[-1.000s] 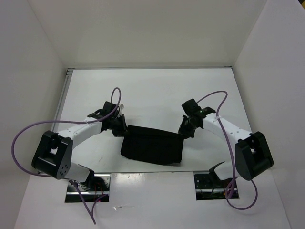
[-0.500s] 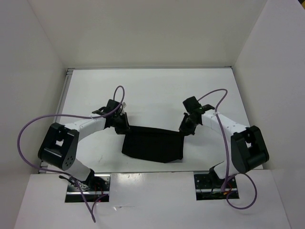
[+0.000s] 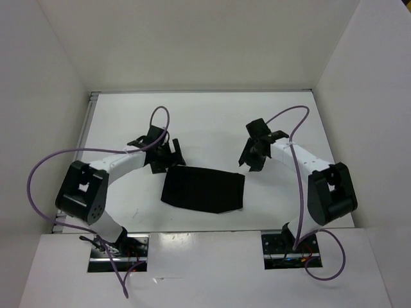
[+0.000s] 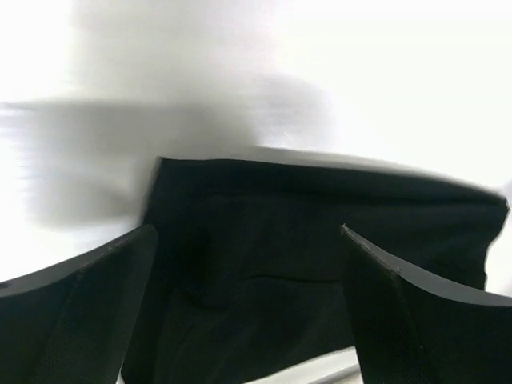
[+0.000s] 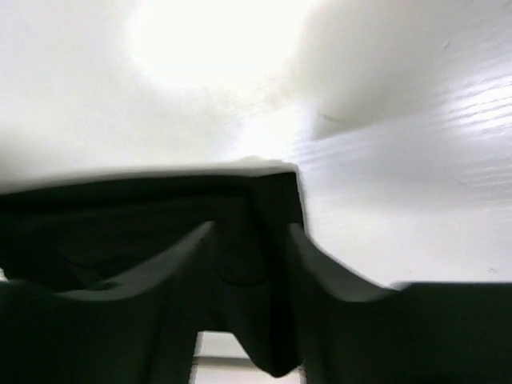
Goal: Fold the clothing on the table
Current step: Fold the skirt
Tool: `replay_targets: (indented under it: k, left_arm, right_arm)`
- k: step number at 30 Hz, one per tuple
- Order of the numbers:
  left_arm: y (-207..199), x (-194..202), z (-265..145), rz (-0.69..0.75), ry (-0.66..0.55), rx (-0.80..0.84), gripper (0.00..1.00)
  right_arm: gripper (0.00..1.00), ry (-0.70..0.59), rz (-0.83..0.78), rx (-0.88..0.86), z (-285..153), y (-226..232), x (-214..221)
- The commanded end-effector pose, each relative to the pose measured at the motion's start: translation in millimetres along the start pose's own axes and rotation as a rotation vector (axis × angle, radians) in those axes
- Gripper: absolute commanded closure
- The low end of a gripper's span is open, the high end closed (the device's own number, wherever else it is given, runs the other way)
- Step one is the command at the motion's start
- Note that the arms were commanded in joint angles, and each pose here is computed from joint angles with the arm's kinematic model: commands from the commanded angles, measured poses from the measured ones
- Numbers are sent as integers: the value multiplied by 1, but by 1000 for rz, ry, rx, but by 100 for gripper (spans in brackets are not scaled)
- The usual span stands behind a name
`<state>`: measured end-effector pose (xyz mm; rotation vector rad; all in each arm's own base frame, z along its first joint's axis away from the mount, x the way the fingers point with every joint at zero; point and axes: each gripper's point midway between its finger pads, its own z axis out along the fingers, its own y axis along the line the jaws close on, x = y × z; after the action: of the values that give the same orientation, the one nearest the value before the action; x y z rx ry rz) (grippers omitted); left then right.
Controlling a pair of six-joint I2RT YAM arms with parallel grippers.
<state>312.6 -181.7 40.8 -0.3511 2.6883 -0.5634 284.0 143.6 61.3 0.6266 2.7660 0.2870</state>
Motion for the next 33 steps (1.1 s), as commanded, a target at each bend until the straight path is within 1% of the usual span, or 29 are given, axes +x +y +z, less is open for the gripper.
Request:
replay_targets:
  k: [1,2,3,4,7,8,9,10,11,12,13,14,15,16,17,19,20,21,22,23,24,25,27,30,33]
  left_arm:
    - [1,-46,-45,-26,-219,-84,0]
    - [4,-52,-55,-37,-263,-104,0]
    - [-7,-55,-77,-26,-305,-75,0]
    - [-10,-56,-87,-25,-324,-59,0]
    - [-31,-48,-115,6,-327,53,0]
    - [-42,-41,-120,21,-303,105,6]
    - [-43,-35,-124,15,-296,127,12]
    - [-50,-29,-124,31,-286,167,22]
    - [-55,-23,-124,53,-274,212,34]
    - [-70,-18,-126,79,-255,313,50]
    - [-68,-7,-117,84,-222,335,80]
    - [-73,0,-112,98,-191,364,92]
    - [-76,1,-103,100,-164,373,100]
    - [-83,9,-99,133,-121,413,100]
    - [-93,9,-92,175,-103,438,100]
    - [-107,15,-88,207,-55,493,100]
    - [-116,14,-79,230,-33,502,100]
    - [-119,13,-74,241,-20,512,100]
    - [-126,21,-71,254,24,536,100]
    - [-129,27,-56,259,61,535,100]
    - [-134,24,-53,262,70,548,100]
    - [-131,37,-38,260,125,532,100]
    - [-136,43,-29,271,147,543,100]
    - [-132,60,-8,265,207,525,100]
    - [-125,81,13,260,294,520,100]
  right_arm:
    - [47,-178,15,18,-37,0,-38]
    - [44,-203,17,9,-52,-1,-40]
    - [44,-206,18,21,-56,-5,-38]
    - [44,-200,17,28,-60,-9,-35]
    - [44,-126,22,-17,-66,-10,-13]
    - [46,-98,26,-46,-68,-9,1]
    - [51,-86,31,-75,-69,-3,11]
    - [56,-68,34,-88,-70,-2,19]
    - [63,-45,43,-86,-67,-6,30]
    - [72,-40,57,-116,-70,-3,33]
    - [90,-36,75,-121,-68,-2,38]
    - [96,-9,86,-105,-62,-8,46]
    - [100,-3,85,-119,-62,-8,48]
    - [100,-2,96,-119,-62,-7,48]
    - [100,17,105,-114,-57,-10,54]
    - [100,36,118,-108,-54,-13,59]
    - [100,50,118,-114,-51,-13,63]
    - [100,69,118,-104,-47,-16,67]
    - [100,85,120,-117,-45,-14,72]
    - [100,96,120,-125,-43,-14,75]
    - [100,126,132,-130,-40,-13,81]
    - [100,130,131,-147,-39,-10,81]
    - [100,163,145,-134,-33,-14,90]
    - [100,174,154,-135,-30,-12,90]
    - [100,207,157,-126,-24,-14,96]
